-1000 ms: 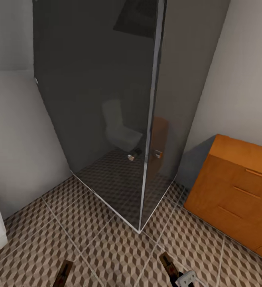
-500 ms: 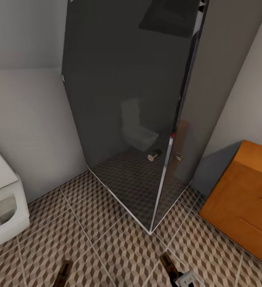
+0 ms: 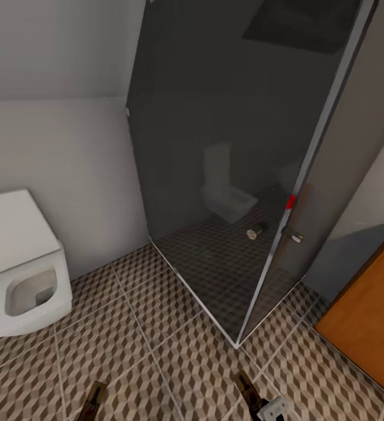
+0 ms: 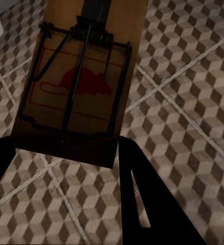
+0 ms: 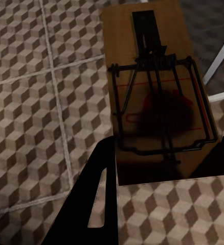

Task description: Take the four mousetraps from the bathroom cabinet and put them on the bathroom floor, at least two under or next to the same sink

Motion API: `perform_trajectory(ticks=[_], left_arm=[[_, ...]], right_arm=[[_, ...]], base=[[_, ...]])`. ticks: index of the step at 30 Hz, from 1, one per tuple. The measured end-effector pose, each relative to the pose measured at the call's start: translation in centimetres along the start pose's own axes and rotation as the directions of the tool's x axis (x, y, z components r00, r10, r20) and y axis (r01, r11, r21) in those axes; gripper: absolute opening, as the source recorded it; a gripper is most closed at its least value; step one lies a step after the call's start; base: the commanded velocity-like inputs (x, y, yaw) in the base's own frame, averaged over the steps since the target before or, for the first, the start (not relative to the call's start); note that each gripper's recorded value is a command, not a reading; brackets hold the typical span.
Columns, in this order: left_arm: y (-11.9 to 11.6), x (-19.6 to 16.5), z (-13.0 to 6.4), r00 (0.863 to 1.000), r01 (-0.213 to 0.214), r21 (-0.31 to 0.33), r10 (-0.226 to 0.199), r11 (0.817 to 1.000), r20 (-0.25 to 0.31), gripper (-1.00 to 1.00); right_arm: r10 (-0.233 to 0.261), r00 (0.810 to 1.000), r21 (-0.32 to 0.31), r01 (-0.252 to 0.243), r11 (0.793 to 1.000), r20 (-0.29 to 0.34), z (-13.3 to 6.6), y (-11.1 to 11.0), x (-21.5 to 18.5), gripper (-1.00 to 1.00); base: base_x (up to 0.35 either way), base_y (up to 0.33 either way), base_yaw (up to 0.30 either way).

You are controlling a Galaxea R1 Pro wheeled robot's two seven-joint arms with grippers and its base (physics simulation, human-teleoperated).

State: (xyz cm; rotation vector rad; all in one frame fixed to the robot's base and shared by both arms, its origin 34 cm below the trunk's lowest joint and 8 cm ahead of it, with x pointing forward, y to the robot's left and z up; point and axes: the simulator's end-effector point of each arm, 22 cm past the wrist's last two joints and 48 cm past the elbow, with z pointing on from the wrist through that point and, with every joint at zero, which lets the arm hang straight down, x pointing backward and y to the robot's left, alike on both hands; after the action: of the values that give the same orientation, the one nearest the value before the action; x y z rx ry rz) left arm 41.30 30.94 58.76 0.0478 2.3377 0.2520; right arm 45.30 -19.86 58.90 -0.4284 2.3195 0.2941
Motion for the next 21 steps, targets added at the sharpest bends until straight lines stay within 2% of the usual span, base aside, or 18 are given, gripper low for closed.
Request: perform_trajectory(ticks=[21], left_arm=[[-0.04,0.40,-0.04,1.000,-0.002,0.001,0.002,1.000,-0.009,-1.00]], right_arm=[[0.004,1.000,-0.003,-0.004,1.000,-0.009,0.04,0.19,0.41,-1.00]], base=[[0.000,0.000,0.278]])
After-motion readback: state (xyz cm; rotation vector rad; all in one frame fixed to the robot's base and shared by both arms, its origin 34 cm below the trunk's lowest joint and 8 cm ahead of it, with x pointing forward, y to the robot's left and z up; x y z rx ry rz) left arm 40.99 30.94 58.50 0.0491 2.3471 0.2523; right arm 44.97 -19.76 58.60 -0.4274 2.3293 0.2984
